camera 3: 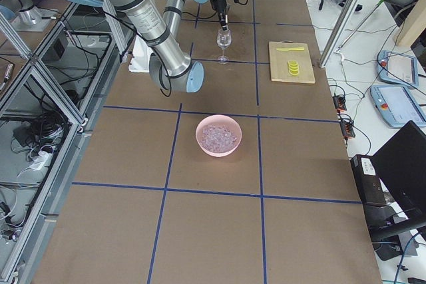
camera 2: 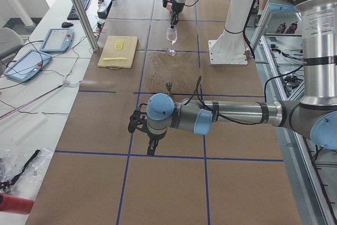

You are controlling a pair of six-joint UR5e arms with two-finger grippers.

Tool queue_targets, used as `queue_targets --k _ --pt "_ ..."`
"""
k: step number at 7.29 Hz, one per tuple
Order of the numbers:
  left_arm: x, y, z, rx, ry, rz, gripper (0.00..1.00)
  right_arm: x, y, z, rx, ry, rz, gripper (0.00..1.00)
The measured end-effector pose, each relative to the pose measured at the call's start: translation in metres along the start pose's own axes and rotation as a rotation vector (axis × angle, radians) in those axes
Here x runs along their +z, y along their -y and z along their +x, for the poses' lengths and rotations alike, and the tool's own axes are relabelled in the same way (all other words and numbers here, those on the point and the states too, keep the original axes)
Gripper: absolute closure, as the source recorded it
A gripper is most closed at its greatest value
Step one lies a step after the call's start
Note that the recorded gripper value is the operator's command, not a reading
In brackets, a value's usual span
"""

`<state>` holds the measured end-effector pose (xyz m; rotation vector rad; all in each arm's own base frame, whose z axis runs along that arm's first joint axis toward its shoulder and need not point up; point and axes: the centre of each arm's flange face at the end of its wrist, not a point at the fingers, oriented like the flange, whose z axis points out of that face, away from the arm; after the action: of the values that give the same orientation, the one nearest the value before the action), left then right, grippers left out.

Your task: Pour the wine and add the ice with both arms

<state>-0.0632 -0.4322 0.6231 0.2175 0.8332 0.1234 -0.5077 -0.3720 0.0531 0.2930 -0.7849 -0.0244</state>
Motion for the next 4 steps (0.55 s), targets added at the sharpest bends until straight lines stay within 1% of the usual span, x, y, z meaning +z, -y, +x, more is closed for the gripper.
queue_targets --k 1,2,3,4 --pt "0.0002 -0.0001 -0.0002 0.0 0.0 0.0 0.0 0.0012 0.0002 -0.001 0.0 -0.003 -0.001 0.63" --pt "0.0003 -0.0001 -0.0003 -0.001 0.0 -0.001 0.0 0.002 -0.0001 -0.0012 0.0 -0.006 -0.003 0.27" --pt "0.0003 -0.0002 -0.0003 -0.001 0.0 -0.001 0.0 0.0025 -0.0008 -0.0014 -0.001 -0.006 -0.005 0.01" --pt "0.0003 -0.0002 -0.0003 -0.001 0.0 -0.001 0.0 0.0027 -0.0015 -0.0017 -0.002 -0.006 -0.007 0.01"
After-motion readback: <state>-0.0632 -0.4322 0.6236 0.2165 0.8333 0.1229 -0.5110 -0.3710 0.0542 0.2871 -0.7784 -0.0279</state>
